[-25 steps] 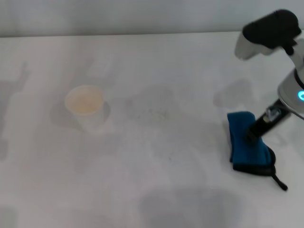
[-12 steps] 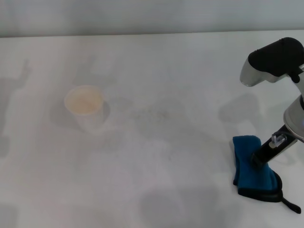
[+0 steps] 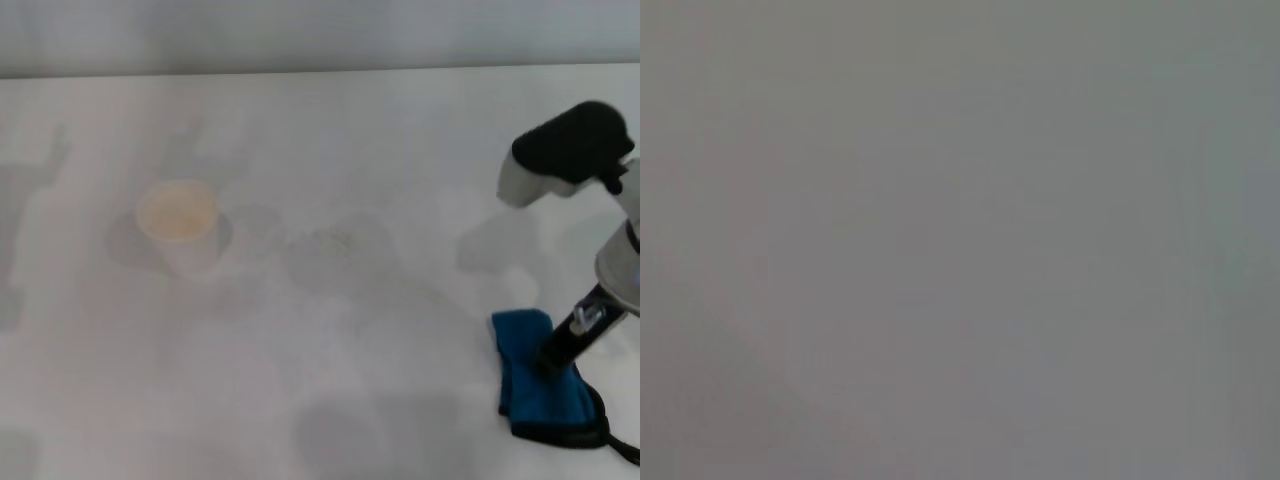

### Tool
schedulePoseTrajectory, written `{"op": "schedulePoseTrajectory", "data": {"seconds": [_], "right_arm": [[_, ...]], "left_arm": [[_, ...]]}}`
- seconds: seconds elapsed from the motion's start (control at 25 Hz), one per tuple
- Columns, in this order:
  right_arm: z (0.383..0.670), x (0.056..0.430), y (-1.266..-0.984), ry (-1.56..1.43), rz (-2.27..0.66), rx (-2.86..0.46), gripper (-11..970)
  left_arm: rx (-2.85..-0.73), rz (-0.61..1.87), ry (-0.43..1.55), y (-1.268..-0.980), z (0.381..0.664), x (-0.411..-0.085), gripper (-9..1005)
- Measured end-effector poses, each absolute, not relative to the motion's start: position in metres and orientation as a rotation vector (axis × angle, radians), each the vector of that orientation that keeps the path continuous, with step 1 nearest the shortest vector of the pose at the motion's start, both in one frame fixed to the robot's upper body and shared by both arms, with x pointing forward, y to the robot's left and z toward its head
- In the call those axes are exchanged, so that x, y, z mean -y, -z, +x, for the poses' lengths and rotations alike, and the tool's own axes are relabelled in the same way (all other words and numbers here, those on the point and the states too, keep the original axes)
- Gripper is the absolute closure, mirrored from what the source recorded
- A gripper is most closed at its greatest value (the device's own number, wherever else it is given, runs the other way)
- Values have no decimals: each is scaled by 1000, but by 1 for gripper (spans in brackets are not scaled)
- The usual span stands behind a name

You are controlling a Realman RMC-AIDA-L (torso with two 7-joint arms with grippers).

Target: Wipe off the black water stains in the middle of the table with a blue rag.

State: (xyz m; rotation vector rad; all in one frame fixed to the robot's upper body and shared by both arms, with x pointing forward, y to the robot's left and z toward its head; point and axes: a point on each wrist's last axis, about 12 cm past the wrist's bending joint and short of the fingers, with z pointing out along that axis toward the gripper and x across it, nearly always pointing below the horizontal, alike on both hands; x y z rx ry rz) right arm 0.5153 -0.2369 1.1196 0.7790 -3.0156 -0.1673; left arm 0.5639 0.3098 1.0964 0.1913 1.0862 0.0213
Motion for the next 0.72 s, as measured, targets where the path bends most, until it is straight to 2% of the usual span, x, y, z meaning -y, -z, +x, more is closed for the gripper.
{"op": "schedulePoseTrajectory", "data": {"seconds": [0.16,0.4,0.72], "right_arm": [[514,236,-1118,171,806,3003,822],[518,243,-1126,243,803,3042,606],[524,256,-1134,279,782,3091,566]], "left_arm": [[-1087,189,-17,-1096,564,-309,110],[-1088,187,-13,-1095,564,-307,111],[-1086,186,-10,-1095,563,-306,111]]}}
